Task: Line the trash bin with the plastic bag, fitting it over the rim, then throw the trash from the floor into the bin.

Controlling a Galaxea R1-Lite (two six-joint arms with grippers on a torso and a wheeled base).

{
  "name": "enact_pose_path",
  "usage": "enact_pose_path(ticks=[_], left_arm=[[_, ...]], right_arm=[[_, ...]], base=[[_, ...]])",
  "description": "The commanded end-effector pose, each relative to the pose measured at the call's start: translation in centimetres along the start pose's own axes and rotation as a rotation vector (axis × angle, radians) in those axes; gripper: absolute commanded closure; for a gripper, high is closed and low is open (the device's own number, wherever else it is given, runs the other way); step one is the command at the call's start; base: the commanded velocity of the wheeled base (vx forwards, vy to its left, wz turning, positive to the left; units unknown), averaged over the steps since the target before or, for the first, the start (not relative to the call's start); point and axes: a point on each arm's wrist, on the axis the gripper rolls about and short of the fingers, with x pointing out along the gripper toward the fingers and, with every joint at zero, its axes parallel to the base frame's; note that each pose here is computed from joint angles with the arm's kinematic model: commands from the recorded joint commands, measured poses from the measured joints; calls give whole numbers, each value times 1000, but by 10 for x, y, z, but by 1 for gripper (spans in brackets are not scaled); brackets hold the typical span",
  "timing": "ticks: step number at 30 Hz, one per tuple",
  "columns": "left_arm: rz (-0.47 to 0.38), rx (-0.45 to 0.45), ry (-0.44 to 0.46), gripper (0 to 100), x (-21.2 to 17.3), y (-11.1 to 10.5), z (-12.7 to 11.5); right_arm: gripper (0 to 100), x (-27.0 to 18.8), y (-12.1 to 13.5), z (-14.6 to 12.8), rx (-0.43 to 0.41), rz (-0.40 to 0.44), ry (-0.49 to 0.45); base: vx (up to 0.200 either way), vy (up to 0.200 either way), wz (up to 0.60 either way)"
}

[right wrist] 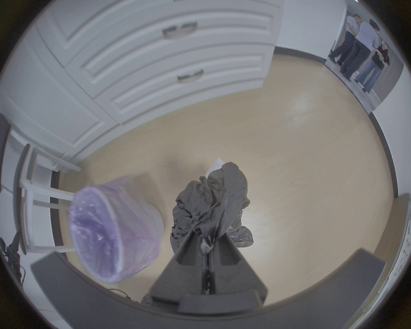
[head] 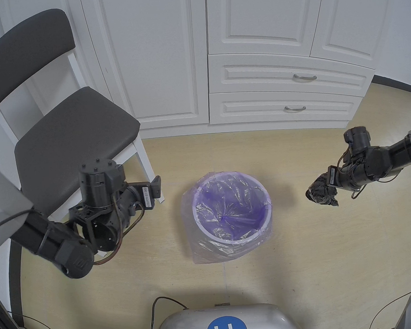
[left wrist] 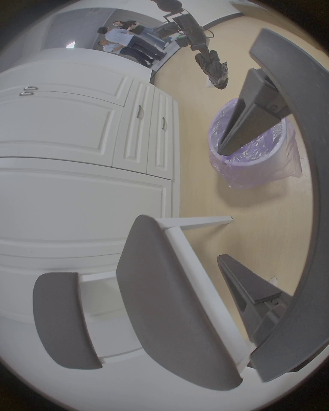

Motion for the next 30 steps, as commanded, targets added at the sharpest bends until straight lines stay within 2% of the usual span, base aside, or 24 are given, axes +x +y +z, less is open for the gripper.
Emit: enact_pose_path(ticks=[1,3,4,7,8,17,20,22,23,26,30], left_arm=[[4,-33,-118,0,-44,21,32],[6,-31,-132,0,-48,23,36],[10,-33,-141,0,-54,26,38],[12,-33,-144,0,-62,29,38],[21,-37,-152,0,-68,35,40],[35,-55,-211,0,-89,49,54],[36,-57,-215,0,-89,50,55],[36,-57,-215,0,-89,50,55],[26,-55,-218,0,-89,51,55],[33,-51,-221,0,-88,53,56],[49,-12,-222,0,-88,56,56]], right_arm=[[100,-100,28,19,-104,104,-175],[100,-113,37,20,-138,131,-197],[100,-130,49,21,-175,166,-213],[100,-143,63,20,-204,205,-212],[100,-148,76,18,-227,235,-202],[100,-141,130,-18,-339,357,-116],[100,-137,144,-31,-370,376,-87],[100,-137,145,-32,-372,377,-86],[100,-129,159,-43,-403,370,-65],[100,-119,169,-51,-424,366,-48],[100,-99,186,-62,-455,368,-12]], base=[[0,0,0],[0,0,0],[0,0,0],[0,0,0],[0,0,0],[0,0,0],[0,0,0],[0,0,0],[0,0,0],[0,0,0],[0,0,0]])
